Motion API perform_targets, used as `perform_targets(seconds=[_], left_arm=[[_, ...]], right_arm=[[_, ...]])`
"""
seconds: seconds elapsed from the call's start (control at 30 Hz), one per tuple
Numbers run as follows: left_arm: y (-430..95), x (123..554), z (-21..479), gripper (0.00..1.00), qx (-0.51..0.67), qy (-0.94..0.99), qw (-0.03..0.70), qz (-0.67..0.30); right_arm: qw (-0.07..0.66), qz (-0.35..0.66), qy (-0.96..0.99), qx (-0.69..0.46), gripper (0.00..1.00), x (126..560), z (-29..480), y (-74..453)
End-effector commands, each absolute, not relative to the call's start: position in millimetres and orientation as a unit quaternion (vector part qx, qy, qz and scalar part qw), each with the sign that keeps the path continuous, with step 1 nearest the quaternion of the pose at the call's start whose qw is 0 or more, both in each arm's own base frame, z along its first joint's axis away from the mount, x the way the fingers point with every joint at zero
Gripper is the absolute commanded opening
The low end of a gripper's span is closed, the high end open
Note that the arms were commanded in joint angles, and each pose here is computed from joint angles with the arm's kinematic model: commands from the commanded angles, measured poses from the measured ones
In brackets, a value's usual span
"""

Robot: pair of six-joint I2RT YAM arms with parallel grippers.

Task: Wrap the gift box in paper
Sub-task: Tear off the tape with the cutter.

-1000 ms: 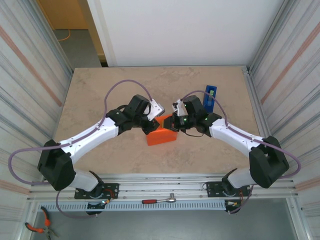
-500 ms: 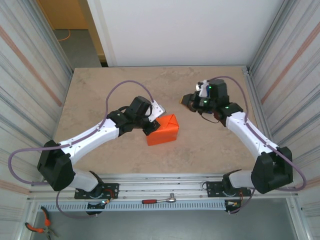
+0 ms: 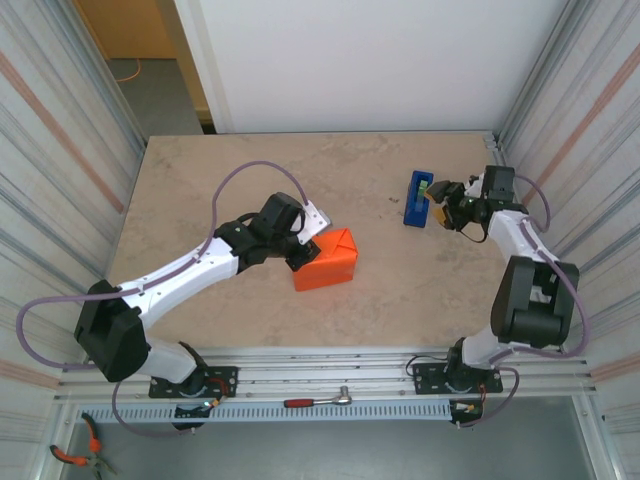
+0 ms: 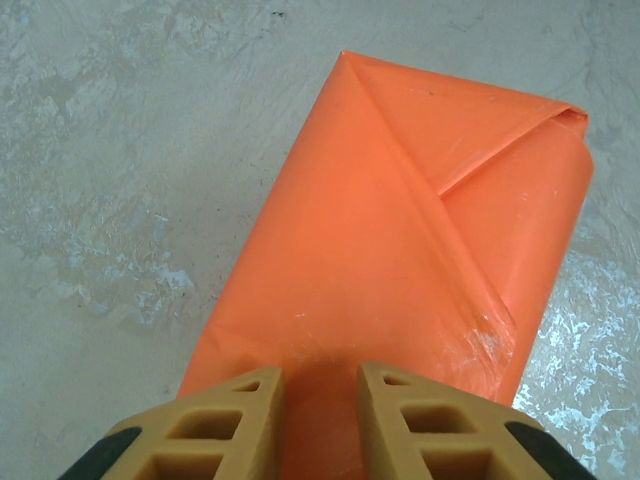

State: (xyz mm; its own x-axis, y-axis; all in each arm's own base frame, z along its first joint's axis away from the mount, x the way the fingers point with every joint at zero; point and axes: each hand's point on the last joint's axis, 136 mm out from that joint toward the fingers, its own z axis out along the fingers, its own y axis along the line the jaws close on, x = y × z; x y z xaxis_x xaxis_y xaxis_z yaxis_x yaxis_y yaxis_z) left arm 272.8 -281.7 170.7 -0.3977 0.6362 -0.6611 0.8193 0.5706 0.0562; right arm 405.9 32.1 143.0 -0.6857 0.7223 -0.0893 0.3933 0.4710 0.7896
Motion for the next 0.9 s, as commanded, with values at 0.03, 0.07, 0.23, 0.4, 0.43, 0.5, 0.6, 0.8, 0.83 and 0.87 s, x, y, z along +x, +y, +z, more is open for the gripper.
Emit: perform_targets(seconds=[0.03,0.07,0.23,0.4,0.43,0.5,0.6,0.8,0.83,0.87], left_arm=[[-272.8,252.2,140.4,0.26,0.466,0.832,0.273,-0.128],[-272.6,251.9,139.2,0.26,0.466,0.832,0.272,-0.128],[-274.1,251.3,135.8,0.26,0.468,0.832,0.268,-0.128],[-274.8,249.1,132.5,0.26,0.47,0.833,0.262,-0.129],[-274.5,249.1,132.4,0.25,0.47,0.833,0.262,-0.128],[-274.5,249.0,132.2,0.25,0.471,0.833,0.262,-0.128],[-274.8,248.6,131.2,0.24,0.471,0.833,0.261,-0.128],[-275.1,248.1,131.3,0.23,0.472,0.832,0.261,-0.128],[-275.1,248.1,131.4,0.23,0.472,0.832,0.261,-0.128],[-274.7,248.0,131.1,0.23,0.471,0.833,0.26,-0.128]], right_arm=[[0.215,0.399,0.834,0.314,0.56,426.6,136.4,23.8],[0.215,0.401,0.833,0.314,0.55,432.4,133.5,21.3],[0.213,0.413,0.83,0.308,0.49,452.2,123.3,17.7],[0.206,0.426,0.827,0.302,0.43,461.7,115.1,20.6],[0.202,0.427,0.827,0.303,0.42,461.5,111.8,21.1],[0.197,0.429,0.827,0.304,0.41,461.0,107.0,21.9],[0.193,0.432,0.827,0.303,0.4,460.3,103.2,23.6],[0.185,0.44,0.828,0.295,0.36,462.4,99.4,30.8],[0.182,0.44,0.828,0.295,0.36,462.5,98.0,32.3],[0.181,0.441,0.829,0.293,0.36,462.6,97.5,33.9]])
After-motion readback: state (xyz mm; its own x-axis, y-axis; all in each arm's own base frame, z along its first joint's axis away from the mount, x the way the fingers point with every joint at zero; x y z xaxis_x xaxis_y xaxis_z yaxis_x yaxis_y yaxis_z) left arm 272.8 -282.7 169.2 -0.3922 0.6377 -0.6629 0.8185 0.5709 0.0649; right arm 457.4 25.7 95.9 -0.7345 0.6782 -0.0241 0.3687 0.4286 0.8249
